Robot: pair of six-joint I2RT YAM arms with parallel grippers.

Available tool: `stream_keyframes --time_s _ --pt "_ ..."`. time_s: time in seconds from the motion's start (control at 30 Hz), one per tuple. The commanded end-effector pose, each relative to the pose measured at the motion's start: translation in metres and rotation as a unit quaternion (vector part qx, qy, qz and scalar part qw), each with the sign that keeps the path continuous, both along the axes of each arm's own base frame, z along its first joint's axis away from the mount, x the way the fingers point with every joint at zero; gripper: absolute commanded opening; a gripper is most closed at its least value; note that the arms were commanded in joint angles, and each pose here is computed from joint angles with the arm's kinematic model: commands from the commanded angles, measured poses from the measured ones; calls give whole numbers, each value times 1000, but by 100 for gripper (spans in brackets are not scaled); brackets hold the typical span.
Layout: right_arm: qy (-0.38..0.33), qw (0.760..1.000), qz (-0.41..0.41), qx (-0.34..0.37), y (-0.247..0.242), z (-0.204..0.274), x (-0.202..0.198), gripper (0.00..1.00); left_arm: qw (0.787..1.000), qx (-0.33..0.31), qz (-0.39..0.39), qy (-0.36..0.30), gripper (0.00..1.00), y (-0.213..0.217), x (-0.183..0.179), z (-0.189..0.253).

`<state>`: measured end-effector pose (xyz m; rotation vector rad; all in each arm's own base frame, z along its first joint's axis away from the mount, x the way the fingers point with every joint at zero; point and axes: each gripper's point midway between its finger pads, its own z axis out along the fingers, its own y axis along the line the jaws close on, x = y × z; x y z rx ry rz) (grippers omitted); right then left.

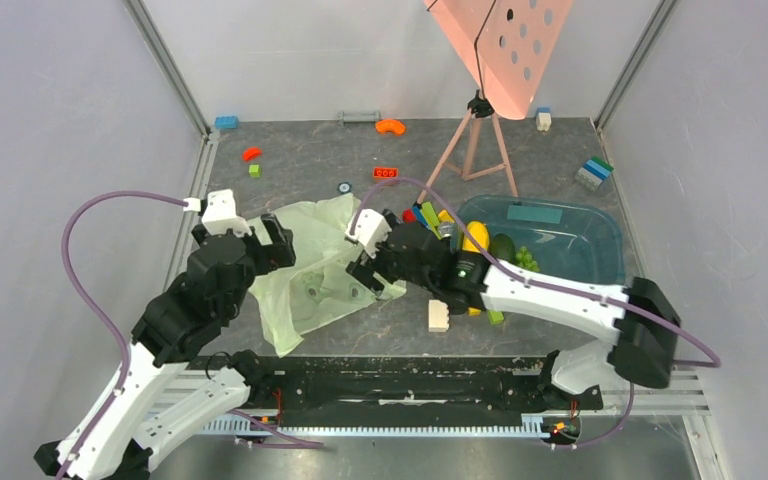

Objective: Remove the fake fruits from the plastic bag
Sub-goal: Adjust the plastic bag at the center of the board.

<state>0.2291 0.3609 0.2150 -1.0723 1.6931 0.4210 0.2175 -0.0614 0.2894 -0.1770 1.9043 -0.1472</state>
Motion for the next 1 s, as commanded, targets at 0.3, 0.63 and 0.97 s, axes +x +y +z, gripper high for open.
stream_keyframes --time_s 0.3,0.63,0.97 --pt "-109 981 -114 111 20 135 130 0 998 -16 34 -44 100 26 -15 30" --pt "-68 983 -139 101 -8 64 117 43 998 -26 38 -41 100 27 -17 24" --pt "-45 988 -78 123 -66 45 41 92 999 -7 21 -23 100 18 -12 10"
